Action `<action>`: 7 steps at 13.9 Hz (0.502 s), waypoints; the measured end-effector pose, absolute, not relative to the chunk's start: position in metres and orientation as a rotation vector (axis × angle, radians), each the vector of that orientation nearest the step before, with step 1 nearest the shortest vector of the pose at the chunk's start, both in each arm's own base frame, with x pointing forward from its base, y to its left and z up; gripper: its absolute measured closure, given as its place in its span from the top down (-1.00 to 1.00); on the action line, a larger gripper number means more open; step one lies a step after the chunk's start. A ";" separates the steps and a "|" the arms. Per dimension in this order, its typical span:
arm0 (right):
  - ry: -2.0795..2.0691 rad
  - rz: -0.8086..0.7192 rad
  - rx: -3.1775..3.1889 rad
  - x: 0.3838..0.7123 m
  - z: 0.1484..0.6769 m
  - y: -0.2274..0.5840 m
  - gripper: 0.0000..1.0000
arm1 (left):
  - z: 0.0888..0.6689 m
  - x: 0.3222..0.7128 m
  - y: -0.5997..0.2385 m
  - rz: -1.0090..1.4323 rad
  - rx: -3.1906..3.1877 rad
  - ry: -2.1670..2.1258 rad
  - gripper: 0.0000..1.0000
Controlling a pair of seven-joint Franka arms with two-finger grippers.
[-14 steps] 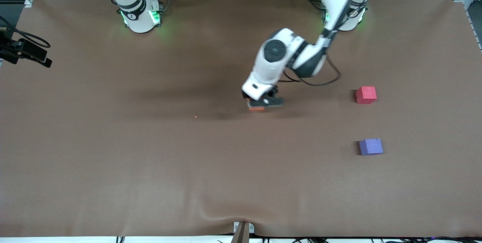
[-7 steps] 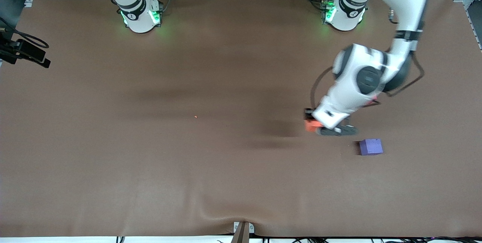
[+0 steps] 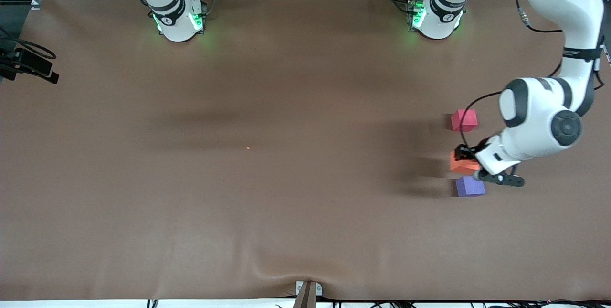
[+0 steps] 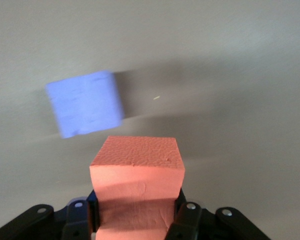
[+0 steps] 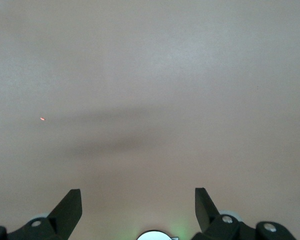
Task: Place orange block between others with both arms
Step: 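Carry the orange cube with the left gripper between pink and purple cubes, then lower the orange cube onto the table between the two cubes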
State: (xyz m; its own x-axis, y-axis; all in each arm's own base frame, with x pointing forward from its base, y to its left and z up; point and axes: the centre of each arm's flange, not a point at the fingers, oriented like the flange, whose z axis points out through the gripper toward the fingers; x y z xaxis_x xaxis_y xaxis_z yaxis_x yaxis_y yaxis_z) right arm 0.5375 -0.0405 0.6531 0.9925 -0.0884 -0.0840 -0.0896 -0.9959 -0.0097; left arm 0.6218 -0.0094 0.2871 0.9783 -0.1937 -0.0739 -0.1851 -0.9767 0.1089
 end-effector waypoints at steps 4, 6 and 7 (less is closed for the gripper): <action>0.127 0.129 -3.123 0.538 0.653 -0.037 1.00 | 0.261 0.607 0.011 -0.184 3.034 -0.297 0.07; 0.126 0.129 -3.123 0.538 0.653 -0.037 1.00 | 0.245 0.600 0.017 -0.144 3.056 -0.298 0.07; 0.126 0.129 -3.123 0.538 0.653 -0.037 1.00 | 0.236 0.597 0.021 -0.135 3.060 -0.288 0.07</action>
State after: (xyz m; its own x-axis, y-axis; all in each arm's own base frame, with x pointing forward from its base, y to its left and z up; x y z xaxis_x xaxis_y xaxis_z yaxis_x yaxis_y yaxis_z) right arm 0.5380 -0.0366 0.6528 0.9933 -0.0799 -0.0831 -0.0810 -0.9967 -0.0100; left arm 0.5965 0.0206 0.2363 0.9786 -0.1891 -0.0811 -0.1833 -0.9803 0.0730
